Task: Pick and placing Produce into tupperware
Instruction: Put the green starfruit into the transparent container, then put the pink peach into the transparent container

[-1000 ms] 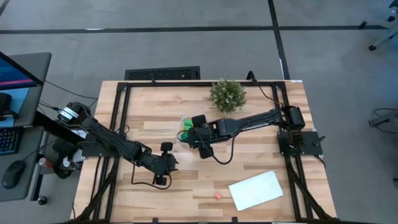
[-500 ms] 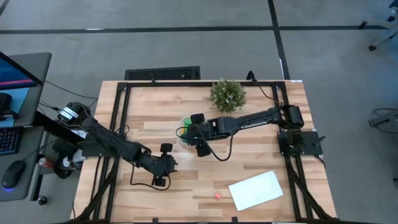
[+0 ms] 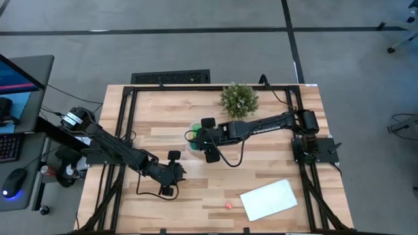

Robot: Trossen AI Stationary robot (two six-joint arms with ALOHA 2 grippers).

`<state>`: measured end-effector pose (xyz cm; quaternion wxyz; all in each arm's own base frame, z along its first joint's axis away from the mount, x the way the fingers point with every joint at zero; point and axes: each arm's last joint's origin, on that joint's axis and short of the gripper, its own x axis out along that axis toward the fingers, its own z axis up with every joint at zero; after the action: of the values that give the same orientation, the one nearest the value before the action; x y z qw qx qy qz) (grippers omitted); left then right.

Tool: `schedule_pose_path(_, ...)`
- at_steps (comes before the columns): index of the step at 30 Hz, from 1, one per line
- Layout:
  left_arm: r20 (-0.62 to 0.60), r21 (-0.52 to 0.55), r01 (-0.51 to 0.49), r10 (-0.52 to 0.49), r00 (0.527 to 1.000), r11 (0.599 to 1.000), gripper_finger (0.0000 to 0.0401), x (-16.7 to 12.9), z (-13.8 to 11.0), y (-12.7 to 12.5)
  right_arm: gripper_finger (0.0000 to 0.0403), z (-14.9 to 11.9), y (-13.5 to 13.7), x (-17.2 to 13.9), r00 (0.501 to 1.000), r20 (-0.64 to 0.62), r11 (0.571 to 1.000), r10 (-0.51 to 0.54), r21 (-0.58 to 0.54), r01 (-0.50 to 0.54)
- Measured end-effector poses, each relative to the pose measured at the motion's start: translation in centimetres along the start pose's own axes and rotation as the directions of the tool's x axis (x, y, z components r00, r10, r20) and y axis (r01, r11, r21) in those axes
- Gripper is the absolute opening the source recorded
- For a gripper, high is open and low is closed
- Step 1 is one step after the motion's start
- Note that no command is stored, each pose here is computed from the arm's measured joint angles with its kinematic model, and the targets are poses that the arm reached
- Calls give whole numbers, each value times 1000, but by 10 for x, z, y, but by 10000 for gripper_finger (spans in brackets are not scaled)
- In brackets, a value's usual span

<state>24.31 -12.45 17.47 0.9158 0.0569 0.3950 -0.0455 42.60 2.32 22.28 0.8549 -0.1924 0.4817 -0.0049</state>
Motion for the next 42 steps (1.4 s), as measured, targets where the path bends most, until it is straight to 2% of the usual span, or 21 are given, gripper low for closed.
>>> schedule_pose_path(9, -5, -5, 0, 0, 1000, 1000, 118, 0, 0, 0, 235, -10, 9, 26, 995, -95, 1000, 22, -14, -24)
schedule_pose_path(22, -10, -6, -2, 2, 1000, 1000, 118, 0, -1, 0, 235, -10, 8, 25, 995, -102, 1000, 24, -6, -25)
schedule_pose_path(28, -9, -9, -3, 3, 1000, 1000, 118, 0, -1, 0, 236, -12, 6, 25, 994, -103, 998, 45, 38, -41)
schedule_pose_path(42, -9, -10, -3, 3, 1000, 1000, 118, 0, -1, 0, 279, -13, 5, 26, 993, -108, 998, 54, 39, -50)
